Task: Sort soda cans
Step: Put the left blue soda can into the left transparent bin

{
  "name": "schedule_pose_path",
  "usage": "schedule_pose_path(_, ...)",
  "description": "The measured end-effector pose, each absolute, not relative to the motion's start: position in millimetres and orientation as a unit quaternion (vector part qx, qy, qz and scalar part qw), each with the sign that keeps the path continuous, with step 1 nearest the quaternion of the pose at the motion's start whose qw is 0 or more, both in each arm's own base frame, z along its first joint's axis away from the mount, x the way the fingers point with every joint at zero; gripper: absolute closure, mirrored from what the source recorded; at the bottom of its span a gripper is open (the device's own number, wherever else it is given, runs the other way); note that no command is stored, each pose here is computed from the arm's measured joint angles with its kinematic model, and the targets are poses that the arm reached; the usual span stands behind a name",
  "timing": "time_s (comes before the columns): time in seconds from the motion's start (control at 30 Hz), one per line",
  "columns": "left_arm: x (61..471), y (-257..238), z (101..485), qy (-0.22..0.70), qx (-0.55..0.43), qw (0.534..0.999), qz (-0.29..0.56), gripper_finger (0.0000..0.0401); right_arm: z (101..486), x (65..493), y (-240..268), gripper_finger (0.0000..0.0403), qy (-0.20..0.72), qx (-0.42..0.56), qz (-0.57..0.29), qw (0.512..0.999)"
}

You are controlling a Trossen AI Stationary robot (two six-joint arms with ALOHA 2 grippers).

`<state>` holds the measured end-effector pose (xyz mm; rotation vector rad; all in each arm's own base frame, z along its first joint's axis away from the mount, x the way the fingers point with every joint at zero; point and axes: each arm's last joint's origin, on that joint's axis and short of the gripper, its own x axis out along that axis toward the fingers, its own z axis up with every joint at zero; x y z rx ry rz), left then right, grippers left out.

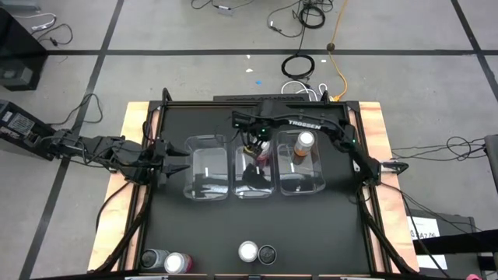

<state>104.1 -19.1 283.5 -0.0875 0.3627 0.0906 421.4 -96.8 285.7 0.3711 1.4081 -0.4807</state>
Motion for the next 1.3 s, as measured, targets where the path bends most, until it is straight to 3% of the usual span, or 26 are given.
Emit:
schedule_pose_path(0.27, 104.2, -19.2, 283.5, 0.180, -0.044, 0.982, 0.043, 0.0190, 343.3, 391.8, -82.2, 0.0062, 0.581, 0.185, -0.226, 0.759)
schedule_pose_path(0.6, 104.3, -19.3, 283.5, 0.181, -0.044, 0.982, 0.043, 0.0190, 407.9, 351.1, -9.0, 0.0062, 0.487, 0.129, -0.261, 0.824)
schedule_pose_path(0.83, 104.4, -19.2, 283.5, 0.181, -0.044, 0.982, 0.043, 0.0190, 411.6, 337.2, 36.0, 0.0062, 0.499, 0.082, -0.248, 0.827)
schedule_pose_path(0.97, 104.3, -19.2, 283.5, 0.181, -0.044, 0.982, 0.043, 0.0190, 409.0, 335.1, 55.6, 0.0062, 0.523, 0.036, -0.178, 0.833)
schedule_pose_path(1.07, 104.3, -19.3, 283.5, 0.181, -0.044, 0.982, 0.043, 0.0190, 408.1, 332.1, 72.6, 0.0062, 0.540, 0.079, -0.130, 0.828)
schedule_pose_path(1.3, 104.3, -19.2, 283.7, 0.180, -0.044, 0.982, 0.043, 0.0190, 408.8, 321.6, 109.3, 0.0062, 0.522, 0.036, -0.130, 0.842)
